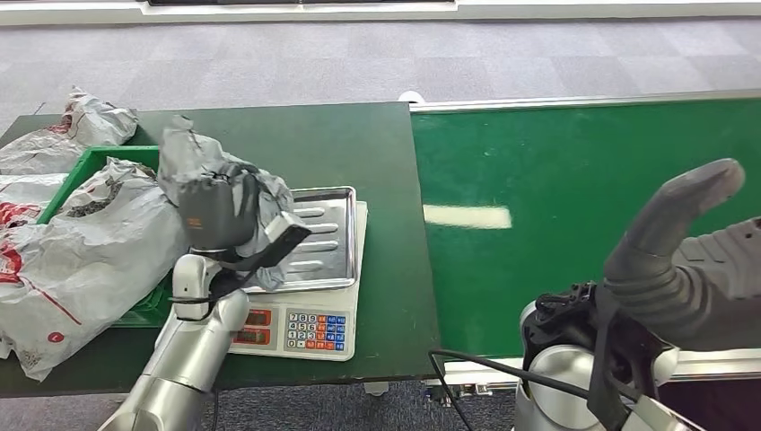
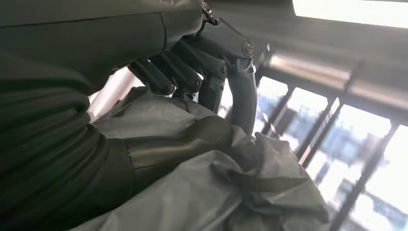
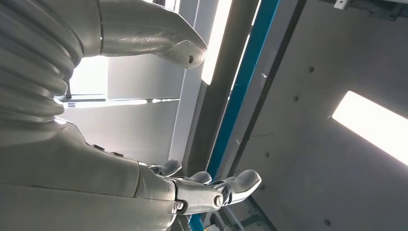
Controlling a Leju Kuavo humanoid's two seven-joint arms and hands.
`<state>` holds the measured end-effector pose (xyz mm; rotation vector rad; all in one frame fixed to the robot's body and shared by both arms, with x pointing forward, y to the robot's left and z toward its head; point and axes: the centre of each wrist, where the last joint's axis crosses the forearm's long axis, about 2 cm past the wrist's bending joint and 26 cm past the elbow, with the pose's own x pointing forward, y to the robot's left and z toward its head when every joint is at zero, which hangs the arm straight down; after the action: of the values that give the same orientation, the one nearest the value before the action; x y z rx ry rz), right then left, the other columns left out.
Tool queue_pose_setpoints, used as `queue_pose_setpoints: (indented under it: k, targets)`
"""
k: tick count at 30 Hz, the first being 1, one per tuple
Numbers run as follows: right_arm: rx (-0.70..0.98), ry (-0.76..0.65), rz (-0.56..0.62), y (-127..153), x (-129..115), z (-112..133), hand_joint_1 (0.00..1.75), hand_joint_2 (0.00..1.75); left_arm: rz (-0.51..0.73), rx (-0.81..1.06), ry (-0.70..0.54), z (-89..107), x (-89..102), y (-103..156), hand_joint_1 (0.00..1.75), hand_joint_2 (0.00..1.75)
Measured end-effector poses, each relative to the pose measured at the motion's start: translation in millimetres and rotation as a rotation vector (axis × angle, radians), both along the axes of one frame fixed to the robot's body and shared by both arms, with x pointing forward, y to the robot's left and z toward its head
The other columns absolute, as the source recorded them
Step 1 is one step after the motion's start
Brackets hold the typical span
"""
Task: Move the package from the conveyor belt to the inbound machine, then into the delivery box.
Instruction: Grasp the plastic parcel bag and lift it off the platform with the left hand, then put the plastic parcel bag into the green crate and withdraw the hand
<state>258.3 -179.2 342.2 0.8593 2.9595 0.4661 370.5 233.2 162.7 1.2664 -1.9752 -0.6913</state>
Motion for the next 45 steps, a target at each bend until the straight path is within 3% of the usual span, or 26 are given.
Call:
queue_pose_setpoints:
  k: [4,10,14,18,23,31,33,35,38,40,45]
  targets:
    - [0.003,0.003,-0.003,-1.2,0.3,-0.5,0.0,1.75,0.08,-0.006,-0.175,40.3,0.9,23.0,1.75,1.75]
    - [0.005,0.005,-0.004,-1.8,0.5,-1.0,0.0,1.75,0.097,0.044,-0.359,73.6,-7.0,40.9,1.75,1.75]
    - [0.008,0.006,-0.002,-2.1,0.8,-1.3,0.0,1.75,0.084,0.055,-0.579,103.5,-18.1,59.5,1.75,1.75]
    - [0.005,0.008,-0.004,-1.8,1.2,-1.6,0.0,1.75,0.205,0.104,-0.699,130.3,-34.4,80.5,1.75,1.75]
    - [0.002,0.008,-0.009,-2.0,1.3,-1.6,0.0,1.75,0.316,0.192,-0.706,139.6,-45.0,95.7,1.75,1.75]
    - [0.001,0.008,-0.009,-2.1,1.3,-1.6,0.0,1.75,0.36,0.191,-0.718,143.8,-50.4,100.5,1.75,1.75]
    - [-0.002,0.008,-0.013,-2.2,1.3,-1.6,0.0,1.75,0.4,0.201,-0.668,142.1,-46.2,100.7,1.75,1.75]
    - [-0.009,0.006,-0.023,-2.5,1.1,-1.5,0.0,1.75,0.476,0.14,-0.538,131.7,-27.9,102.4,1.75,1.75]
    - [-0.017,-0.001,-0.039,-3.7,-0.4,-0.5,0.0,1.75,0.605,-0.105,-0.195,106.9,22.4,91.6,1.75,1.75]
    - [-0.019,-0.004,-0.045,-4.5,-1.3,0.0,0.0,1.75,0.668,-0.154,0.019,87.6,46.4,76.2,1.75,1.75]
    - [-0.015,-0.005,-0.052,-6.6,-4.0,-0.8,0.0,1.75,0.551,0.065,0.284,38.7,67.8,76.1,1.75,1.75]
